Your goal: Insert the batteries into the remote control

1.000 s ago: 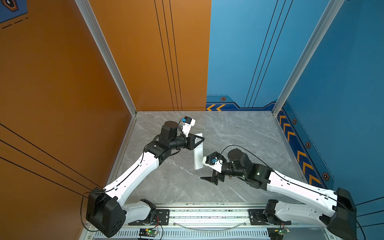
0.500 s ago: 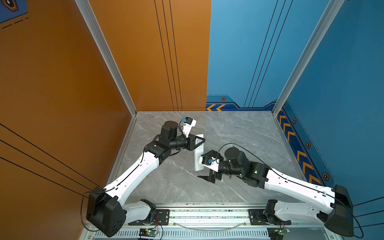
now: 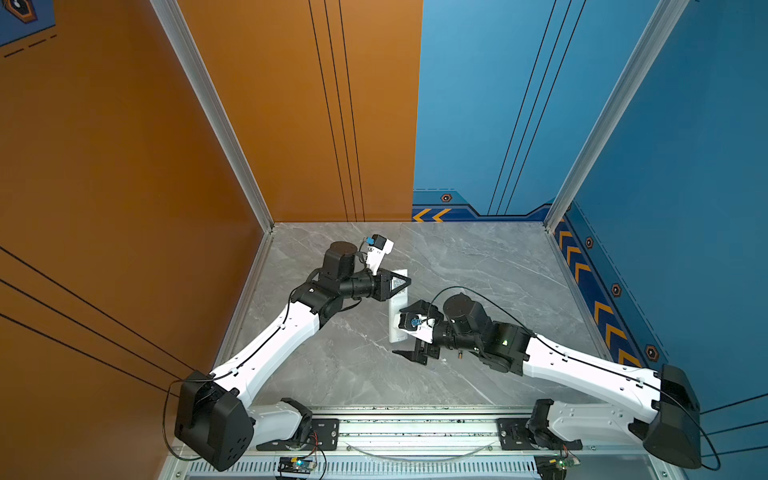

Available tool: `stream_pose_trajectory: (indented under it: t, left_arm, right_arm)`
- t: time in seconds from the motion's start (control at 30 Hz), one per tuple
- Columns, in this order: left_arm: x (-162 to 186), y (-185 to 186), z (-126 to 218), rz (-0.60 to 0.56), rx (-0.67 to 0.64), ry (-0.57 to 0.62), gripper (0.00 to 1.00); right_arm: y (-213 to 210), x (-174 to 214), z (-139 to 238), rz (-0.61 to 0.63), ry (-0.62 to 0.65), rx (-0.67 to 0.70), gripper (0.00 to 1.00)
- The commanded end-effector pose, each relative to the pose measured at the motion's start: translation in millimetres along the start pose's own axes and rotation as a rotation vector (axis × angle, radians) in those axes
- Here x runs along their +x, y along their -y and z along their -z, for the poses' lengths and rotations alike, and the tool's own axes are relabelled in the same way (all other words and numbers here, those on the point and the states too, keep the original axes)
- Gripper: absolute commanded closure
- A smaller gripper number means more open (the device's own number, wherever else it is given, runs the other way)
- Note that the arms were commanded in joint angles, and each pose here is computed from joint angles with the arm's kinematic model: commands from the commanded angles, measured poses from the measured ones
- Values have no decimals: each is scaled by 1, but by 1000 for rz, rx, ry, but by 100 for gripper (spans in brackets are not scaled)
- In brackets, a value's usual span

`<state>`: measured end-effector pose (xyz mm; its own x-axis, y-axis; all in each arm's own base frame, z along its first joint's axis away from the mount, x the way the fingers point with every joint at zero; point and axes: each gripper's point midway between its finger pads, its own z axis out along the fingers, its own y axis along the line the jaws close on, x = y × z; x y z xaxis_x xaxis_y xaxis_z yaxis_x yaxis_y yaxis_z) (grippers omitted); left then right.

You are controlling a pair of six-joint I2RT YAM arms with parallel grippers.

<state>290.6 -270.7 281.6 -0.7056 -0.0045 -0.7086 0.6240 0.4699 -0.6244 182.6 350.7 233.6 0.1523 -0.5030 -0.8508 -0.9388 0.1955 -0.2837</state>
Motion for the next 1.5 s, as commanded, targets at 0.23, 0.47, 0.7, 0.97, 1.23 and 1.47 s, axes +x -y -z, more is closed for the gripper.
stream_pose_trajectory:
  t: [0.23,0.47,0.7,0.97,1.23,1.47]
  left_arm:
    - [2,7,0,-3,54,-10,100]
    - [-1,8,2,-5,55,0,100]
    - [-2,9,5,-13,52,6,100]
    - [-2,10,6,-17,55,7,100]
    - [7,6,6,-6,52,-7,100]
    - [7,6,5,-4,56,-7,100]
  right_arm:
    - [4,-2,-9,56,-40,28,7]
    - [-10,9,-18,93,-103,-2,8]
    - [-11,15,-14,81,-116,5,8]
    - [-7,24,-13,85,-162,25,10]
    - [-5,28,-12,94,-179,38,10]
    - [-10,29,-15,89,-176,20,10]
